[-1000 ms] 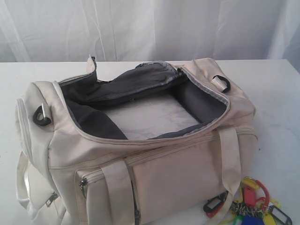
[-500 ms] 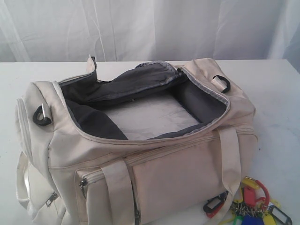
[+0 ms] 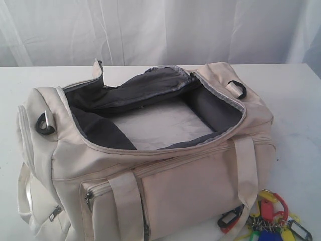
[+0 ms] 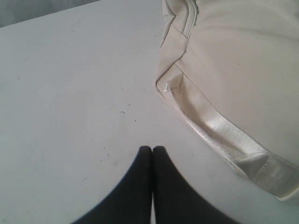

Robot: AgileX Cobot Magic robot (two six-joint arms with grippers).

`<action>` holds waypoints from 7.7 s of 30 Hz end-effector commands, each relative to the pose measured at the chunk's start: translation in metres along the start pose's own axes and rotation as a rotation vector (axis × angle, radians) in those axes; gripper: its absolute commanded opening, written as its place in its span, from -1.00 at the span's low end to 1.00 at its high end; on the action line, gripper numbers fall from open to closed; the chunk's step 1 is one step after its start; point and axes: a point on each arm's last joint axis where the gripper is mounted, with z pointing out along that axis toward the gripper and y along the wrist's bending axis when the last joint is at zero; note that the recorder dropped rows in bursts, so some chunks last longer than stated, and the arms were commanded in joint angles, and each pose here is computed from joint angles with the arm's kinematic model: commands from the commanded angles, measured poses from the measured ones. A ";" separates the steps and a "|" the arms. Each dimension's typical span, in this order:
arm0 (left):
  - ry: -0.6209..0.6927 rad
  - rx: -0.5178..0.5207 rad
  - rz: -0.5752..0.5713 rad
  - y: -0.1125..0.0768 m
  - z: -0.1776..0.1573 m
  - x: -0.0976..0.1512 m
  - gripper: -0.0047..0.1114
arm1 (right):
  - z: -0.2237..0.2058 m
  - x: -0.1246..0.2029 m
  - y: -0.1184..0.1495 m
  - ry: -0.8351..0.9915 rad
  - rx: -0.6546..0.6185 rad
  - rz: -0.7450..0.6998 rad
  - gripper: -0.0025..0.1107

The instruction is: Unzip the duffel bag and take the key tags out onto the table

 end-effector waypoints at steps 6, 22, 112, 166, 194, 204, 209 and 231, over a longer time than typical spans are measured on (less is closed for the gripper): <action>-0.009 0.000 0.005 0.000 0.000 0.000 -0.90 | -0.015 0.000 0.002 -0.057 -0.009 -0.019 -0.96; -0.033 0.026 -0.222 -0.002 0.000 -0.003 -0.90 | -0.073 0.010 0.005 -0.277 -0.035 -0.039 -0.96; -0.014 -0.049 -0.250 0.002 0.000 -0.001 -0.90 | 0.023 0.181 -0.045 -0.199 0.311 -0.052 -0.96; -0.014 -0.051 -0.248 0.002 0.000 -0.001 -0.90 | 0.024 0.181 -0.041 -0.191 0.230 -0.054 -0.96; -0.014 -0.051 -0.248 0.002 0.000 -0.001 -0.90 | 0.024 0.181 -0.041 -0.191 0.230 -0.054 -0.96; -0.014 -0.051 -0.248 0.002 0.000 -0.001 -0.90 | 0.024 0.181 -0.041 -0.191 0.230 -0.054 -0.96; -0.014 -0.051 -0.248 0.002 0.000 -0.001 -0.90 | 0.024 0.181 -0.041 -0.191 0.230 -0.054 -0.96; -0.014 -0.051 -0.248 0.002 0.000 -0.001 -0.90 | 0.024 0.181 -0.041 -0.191 0.230 -0.054 -0.96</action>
